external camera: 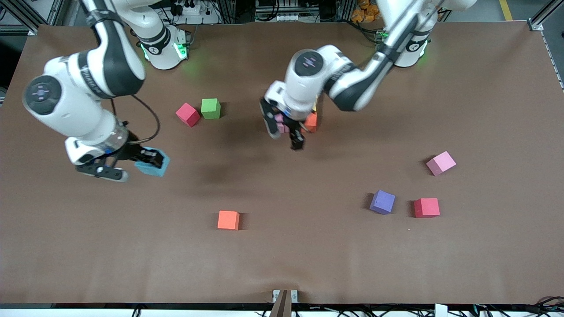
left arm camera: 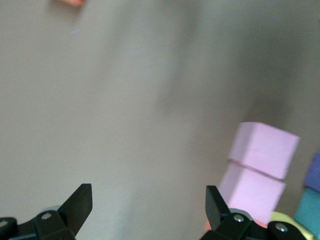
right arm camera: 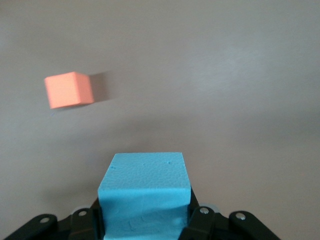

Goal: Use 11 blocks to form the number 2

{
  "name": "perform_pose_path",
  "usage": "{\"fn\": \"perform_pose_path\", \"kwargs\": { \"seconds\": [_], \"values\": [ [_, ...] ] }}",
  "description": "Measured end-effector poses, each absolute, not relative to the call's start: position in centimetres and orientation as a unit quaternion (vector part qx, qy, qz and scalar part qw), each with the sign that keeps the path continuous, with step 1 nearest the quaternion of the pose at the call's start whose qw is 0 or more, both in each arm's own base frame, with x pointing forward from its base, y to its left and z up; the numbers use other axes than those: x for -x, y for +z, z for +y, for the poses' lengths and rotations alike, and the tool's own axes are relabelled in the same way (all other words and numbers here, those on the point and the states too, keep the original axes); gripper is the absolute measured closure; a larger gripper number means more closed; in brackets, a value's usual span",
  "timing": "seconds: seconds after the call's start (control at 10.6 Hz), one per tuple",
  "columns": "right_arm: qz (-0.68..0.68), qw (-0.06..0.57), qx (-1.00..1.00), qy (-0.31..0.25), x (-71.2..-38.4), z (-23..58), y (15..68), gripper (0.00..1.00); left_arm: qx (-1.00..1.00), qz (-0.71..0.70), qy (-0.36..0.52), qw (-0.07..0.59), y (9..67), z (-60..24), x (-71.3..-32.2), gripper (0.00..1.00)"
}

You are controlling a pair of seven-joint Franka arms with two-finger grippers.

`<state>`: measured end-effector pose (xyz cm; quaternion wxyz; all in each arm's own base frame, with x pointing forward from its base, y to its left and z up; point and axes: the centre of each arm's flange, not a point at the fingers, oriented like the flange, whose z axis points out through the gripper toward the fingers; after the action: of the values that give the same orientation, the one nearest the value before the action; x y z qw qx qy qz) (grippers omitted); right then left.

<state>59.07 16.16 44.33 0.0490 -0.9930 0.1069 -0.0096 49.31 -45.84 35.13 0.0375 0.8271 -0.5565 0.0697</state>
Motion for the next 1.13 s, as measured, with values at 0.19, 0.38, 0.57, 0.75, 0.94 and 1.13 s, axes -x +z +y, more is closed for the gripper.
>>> {"fn": "perform_pose_path", "kwargs": {
  "seconds": [0.19,0.38,0.57,0.75,0.94,1.13],
  "values": [
    [0.092,0.067,0.993,-0.007,-58.1,21.7,42.8,0.41,-0.875,-0.478,0.062,0.033,36.0,-38.7,-55.6,0.0],
    [0.075,0.074,0.994,0.003,-56.8,27.2,39.6,0.41,-0.909,-0.41,0.066,0.031,36.3,-31.1,-60.7,0.0],
    [0.069,0.066,0.995,0.021,-54.8,32.9,36.2,0.41,-0.932,-0.355,0.073,0.025,36.7,-24.5,-64.3,0.0],
    [0.056,0.051,0.996,0.04,-52.6,38.5,32.5,0.41,-0.948,-0.307,0.078,0.011,36.7,-19.5,-66.6,0.0],
    [0.036,0.039,0.998,0.046,-51.6,41.8,30.0,0.41,-0.961,-0.267,0.073,0.006,35.8,-17.3,-68.0,0.0],
    [0.03,0.032,0.998,0.047,-50.8,44.8,28.2,0.41,-0.972,-0.228,0.059,-0.001,33.6,-14.3,-68.9,0.0]
  ]
}}
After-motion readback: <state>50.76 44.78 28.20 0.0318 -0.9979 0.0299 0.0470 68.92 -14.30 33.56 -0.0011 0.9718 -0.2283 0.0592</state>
